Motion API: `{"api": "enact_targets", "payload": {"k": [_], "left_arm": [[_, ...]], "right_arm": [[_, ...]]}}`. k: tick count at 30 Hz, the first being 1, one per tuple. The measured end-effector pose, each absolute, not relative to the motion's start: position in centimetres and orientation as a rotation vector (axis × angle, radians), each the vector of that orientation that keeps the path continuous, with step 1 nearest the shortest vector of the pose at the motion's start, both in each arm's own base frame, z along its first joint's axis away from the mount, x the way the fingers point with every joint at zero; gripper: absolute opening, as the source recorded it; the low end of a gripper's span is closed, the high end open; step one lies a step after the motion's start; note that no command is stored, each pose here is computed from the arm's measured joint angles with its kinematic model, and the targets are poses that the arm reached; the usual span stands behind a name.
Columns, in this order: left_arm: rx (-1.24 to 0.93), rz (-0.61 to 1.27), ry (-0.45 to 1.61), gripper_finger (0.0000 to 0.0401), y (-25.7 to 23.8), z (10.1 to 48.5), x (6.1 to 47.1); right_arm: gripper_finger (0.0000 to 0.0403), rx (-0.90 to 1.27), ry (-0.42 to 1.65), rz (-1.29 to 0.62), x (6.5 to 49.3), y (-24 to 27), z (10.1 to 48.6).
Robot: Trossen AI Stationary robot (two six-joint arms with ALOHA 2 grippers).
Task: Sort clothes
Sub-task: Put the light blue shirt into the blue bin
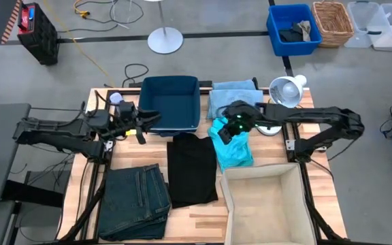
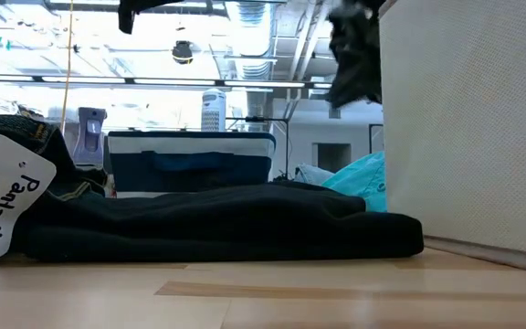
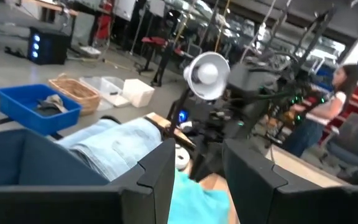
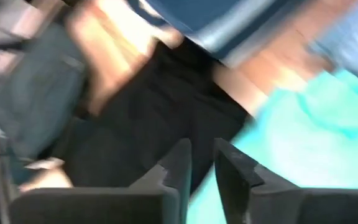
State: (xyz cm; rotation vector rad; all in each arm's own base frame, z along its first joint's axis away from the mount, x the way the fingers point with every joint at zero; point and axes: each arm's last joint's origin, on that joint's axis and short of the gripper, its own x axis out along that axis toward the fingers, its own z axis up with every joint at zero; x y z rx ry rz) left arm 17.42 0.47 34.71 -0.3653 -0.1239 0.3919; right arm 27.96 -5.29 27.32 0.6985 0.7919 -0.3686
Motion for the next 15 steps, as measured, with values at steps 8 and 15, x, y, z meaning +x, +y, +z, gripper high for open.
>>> {"api": "enact_targets", "payload": {"k": [8, 15], "left_arm": [[-0.365, 0.375, -0.084, 0.0130, 0.0, 34.1, 18.4], [-0.363, 0.358, -0.080, 0.0130, -0.3, 34.1, 18.5]], "right_arm": [[0.0208, 0.680, 1.005, -0.498, 29.2, -6.1, 25.0], [0.0249, 0.664, 1.205, -0.579, 29.4, -6.3, 21.9]]}}
